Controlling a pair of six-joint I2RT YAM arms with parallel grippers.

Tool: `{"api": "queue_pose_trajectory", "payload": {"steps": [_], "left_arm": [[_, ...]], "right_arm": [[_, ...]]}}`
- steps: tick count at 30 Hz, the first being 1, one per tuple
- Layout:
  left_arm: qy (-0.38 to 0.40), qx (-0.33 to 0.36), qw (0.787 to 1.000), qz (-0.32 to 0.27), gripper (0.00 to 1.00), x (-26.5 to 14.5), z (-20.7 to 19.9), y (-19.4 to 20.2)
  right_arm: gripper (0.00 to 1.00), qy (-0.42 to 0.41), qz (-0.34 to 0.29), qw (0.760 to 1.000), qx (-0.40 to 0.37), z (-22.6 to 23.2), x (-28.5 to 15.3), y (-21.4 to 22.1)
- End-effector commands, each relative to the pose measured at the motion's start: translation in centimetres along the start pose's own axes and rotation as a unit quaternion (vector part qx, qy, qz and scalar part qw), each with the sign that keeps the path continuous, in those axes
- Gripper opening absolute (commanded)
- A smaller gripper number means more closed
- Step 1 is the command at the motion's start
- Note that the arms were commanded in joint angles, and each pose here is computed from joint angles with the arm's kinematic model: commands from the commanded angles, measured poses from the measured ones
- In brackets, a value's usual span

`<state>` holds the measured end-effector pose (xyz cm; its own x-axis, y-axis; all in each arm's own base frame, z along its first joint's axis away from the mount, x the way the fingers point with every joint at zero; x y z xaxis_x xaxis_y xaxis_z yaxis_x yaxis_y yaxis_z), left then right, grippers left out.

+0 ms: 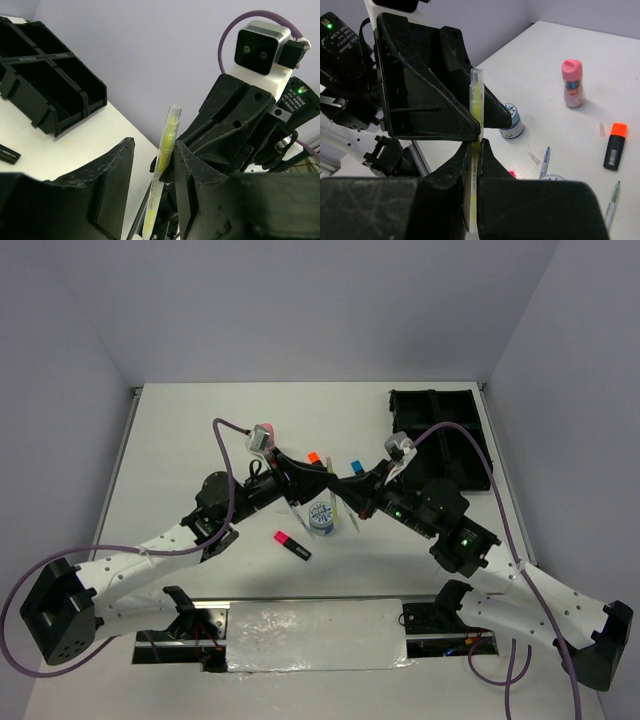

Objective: Sort the stationery into containers
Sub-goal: Close the pen cap on the pen.

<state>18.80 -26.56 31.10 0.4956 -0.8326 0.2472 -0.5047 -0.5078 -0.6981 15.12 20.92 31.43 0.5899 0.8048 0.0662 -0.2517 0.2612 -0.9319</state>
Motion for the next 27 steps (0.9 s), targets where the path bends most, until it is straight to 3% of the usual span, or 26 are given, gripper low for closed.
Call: {"api": "queue_pose_trajectory", "payload": {"steps": [1, 3, 4, 6, 8, 10, 12, 15, 16, 17, 21, 27], "left_arm": [[0.015, 0.035, 0.999, 0.008, 0.48, 0.2, -1.2, -0.8], [0.018, 0.037, 0.999, 0.004, 0.43, 0.3, -1.5, -1.2], [0.017, 0.037, 0.999, 0.005, 0.29, 0.4, -1.5, -1.2], [0.02, 0.041, 0.999, 0.004, 0.24, 0.5, -1.8, -1.4], [0.023, 0.045, 0.999, 0.007, 0.06, 0.7, -1.9, -1.6], [0.027, 0.05, 0.998, 0.013, 0.0, 0.7, -2.0, -1.5], [0.027, 0.051, 0.998, 0.012, 0.0, 0.7, -2.0, -1.5], [0.041, 0.063, 0.997, 0.008, 0.0, 0.4, -2.5, -1.8], [0.047, 0.071, 0.996, 0.004, 0.0, 0.3, -2.9, -2.2], [0.055, 0.077, 0.995, 0.005, 0.0, 0.2, -3.3, -2.3], [0.09, 0.106, 0.99, -0.002, 0.0, -0.2, -4.6, -3.0], [0.108, 0.113, 0.988, -0.006, 0.0, -0.4, -5.5, -3.5]], "right_arm": [[0.0, -0.048, -0.07, 0.996, -0.024, 1.8, -0.1, -3.4], [0.0, -0.052, -0.063, 0.996, -0.022, 1.7, -0.1, -2.9], [0.0, -0.054, -0.059, 0.997, -0.021, 1.7, -0.1, -2.6], [0.0, -0.067, -0.055, 0.996, -0.021, 1.9, -0.1, -2.3], [0.0, -0.073, -0.056, 0.996, -0.019, 2.0, -0.2, -2.2], [0.0, -0.079, -0.052, 0.995, -0.018, 2.0, -0.2, -2.0], [0.0, -0.092, -0.042, 0.995, -0.02, 2.3, -0.1, -1.7], [0.37, -0.1, -0.021, 0.994, -0.025, 2.3, 0.0, -1.0], [0.57, -0.099, -0.012, 0.995, -0.026, 2.1, 0.1, -0.6], [0.61, -0.095, 0.003, 0.995, -0.027, 1.9, 0.2, 0.0], [0.66, -0.099, 0.026, 0.994, -0.027, 1.6, 0.2, 1.2], [0.6, -0.109, 0.036, 0.993, -0.026, 1.7, 0.5, 1.5]]}}
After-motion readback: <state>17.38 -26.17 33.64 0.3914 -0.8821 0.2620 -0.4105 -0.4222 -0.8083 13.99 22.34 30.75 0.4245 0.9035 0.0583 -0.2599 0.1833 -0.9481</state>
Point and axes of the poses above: each gripper's point midway between its finger pads, its own x axis out along the fingers, its own z axis along the line the jaws close on, y = z × x, the point moved 7 cm from there along -x, back along the fingers, and after that the axes turned 1 degree about -x, right-handed, at the moved point
